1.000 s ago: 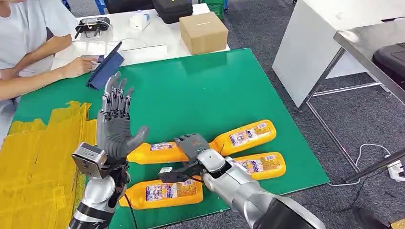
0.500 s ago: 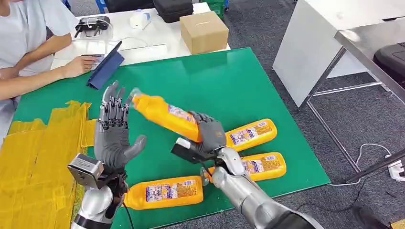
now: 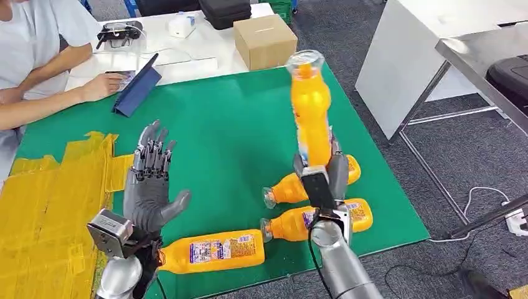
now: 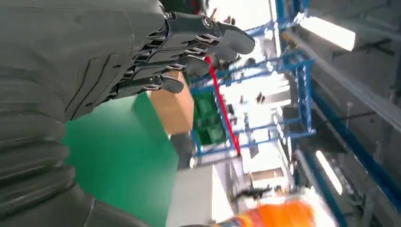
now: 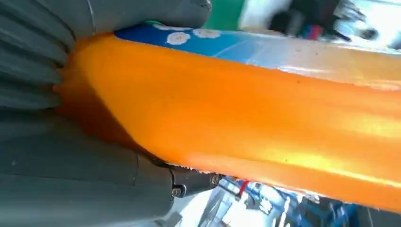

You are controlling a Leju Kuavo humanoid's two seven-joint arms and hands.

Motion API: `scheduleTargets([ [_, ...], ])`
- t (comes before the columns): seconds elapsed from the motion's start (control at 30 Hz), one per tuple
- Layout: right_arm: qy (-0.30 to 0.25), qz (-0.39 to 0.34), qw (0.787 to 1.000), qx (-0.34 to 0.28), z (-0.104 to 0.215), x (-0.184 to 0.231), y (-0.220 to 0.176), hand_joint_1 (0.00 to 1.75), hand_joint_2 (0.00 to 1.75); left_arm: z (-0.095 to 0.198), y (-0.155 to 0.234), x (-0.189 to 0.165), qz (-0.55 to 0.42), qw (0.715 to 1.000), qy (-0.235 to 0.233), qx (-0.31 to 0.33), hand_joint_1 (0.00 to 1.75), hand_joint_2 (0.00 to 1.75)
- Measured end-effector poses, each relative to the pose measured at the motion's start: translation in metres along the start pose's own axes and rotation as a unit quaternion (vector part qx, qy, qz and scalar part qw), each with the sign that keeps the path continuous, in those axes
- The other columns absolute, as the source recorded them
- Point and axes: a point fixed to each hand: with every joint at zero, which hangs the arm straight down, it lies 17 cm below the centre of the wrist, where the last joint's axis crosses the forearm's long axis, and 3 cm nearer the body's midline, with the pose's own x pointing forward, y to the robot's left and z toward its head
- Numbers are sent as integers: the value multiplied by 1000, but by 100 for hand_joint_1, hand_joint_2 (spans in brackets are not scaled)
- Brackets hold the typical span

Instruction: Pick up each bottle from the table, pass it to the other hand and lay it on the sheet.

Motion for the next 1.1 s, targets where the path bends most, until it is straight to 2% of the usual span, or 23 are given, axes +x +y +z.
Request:
scheduleTargets([
  [0.07, -42, -42, 998, -4, 12, 26, -10, 175, 175, -4, -21, -4, 19, 998, 16, -49, 0, 175],
  [0.13, -75, -81, 994, 18, 19, 52, -7, 175, 175, -8, -41, -8, 35, 995, 26, -93, 0, 175],
  [0.23, -94, -126, 986, 62, 29, 75, 5, 175, 175, -13, -62, -11, 74, 987, 40, -134, 0, 175],
  [0.37, -107, -143, 980, 83, 37, 90, 14, 175, 175, -17, -72, -16, 114, 978, 57, -164, 0, 175],
  [0.7, -116, -152, 971, 142, 57, 105, 47, 175, 175, -18, -88, -22, 125, 968, 67, -206, 0, 175],
  [1.1, -67, -155, 966, 197, 69, 83, 75, 175, 175, -15, -90, -17, 92, 974, 45, -203, 0, 175],
])
